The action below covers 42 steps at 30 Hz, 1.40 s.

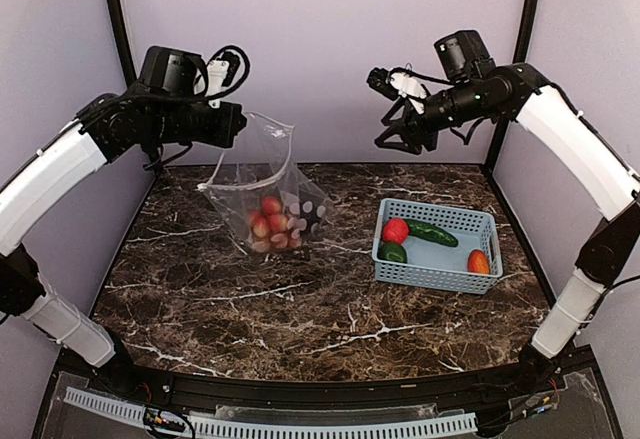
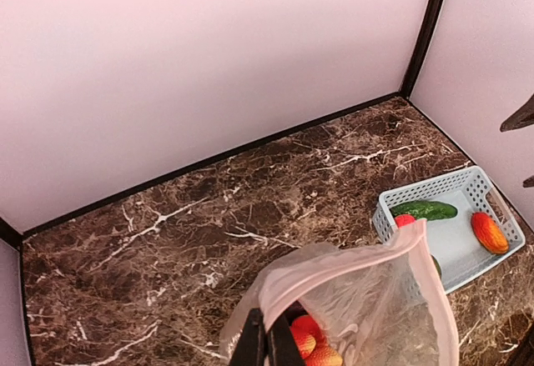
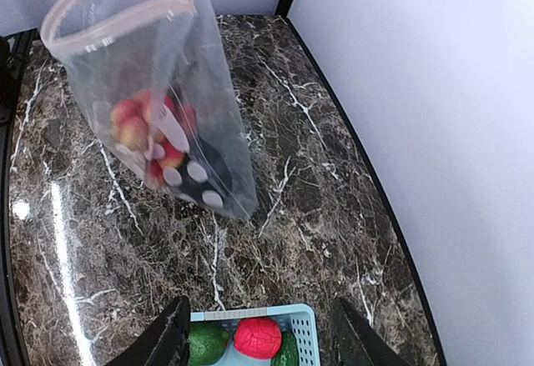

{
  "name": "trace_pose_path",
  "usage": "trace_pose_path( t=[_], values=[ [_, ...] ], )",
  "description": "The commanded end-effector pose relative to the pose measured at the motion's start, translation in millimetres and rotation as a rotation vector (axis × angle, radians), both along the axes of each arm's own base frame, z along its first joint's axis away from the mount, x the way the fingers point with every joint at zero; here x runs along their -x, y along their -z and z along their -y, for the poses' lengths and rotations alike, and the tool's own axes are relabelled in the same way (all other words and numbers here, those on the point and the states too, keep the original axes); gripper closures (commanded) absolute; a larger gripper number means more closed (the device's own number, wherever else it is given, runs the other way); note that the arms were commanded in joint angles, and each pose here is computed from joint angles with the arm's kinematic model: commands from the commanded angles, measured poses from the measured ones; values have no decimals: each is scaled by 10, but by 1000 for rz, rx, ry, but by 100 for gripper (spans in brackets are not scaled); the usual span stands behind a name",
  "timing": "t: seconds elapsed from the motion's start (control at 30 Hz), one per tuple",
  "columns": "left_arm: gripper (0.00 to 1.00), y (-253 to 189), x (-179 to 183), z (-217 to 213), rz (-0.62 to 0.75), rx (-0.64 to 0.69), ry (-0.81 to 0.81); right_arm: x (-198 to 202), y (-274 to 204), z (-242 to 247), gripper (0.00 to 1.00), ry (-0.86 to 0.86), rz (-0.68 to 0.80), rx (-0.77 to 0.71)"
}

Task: Place the food in the zip-top bag and seal the zipper
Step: Place the fake fruit in the zipper food storage bag, then pick up the fake vegetable from the bin.

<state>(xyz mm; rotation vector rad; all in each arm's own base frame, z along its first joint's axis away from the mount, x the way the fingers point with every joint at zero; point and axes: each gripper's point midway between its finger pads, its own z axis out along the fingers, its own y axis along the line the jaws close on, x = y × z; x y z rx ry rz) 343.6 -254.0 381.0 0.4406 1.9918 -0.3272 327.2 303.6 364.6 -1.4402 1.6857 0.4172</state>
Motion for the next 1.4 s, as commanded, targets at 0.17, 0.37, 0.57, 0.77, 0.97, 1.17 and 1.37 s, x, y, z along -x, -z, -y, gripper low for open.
trace_pose_path(
  t=[0.17,0.37,0.57,0.77,0.97,1.17,1.37],
  values=[
    [99,649,386,284,-282,-106,263,-241,311,377,45,130,-146,-53],
    [99,798,376,474,-328,-95,335,-324,501,545,45,191,-206,-43],
    [99,1009,272,486,-309,-214,374,-315,875,810,44,258,-270,25],
    [99,884,307,737,-272,-132,492,-261,1306,1190,45,337,-288,171],
    [99,970,408,828,-228,-6,536,-207,1634,1593,52,405,-351,275],
    [99,840,487,712,-108,174,470,-179,1766,1638,53,422,-423,254],
    [99,759,459,587,-59,199,400,-226,1995,1492,52,382,-524,222]
  ],
)
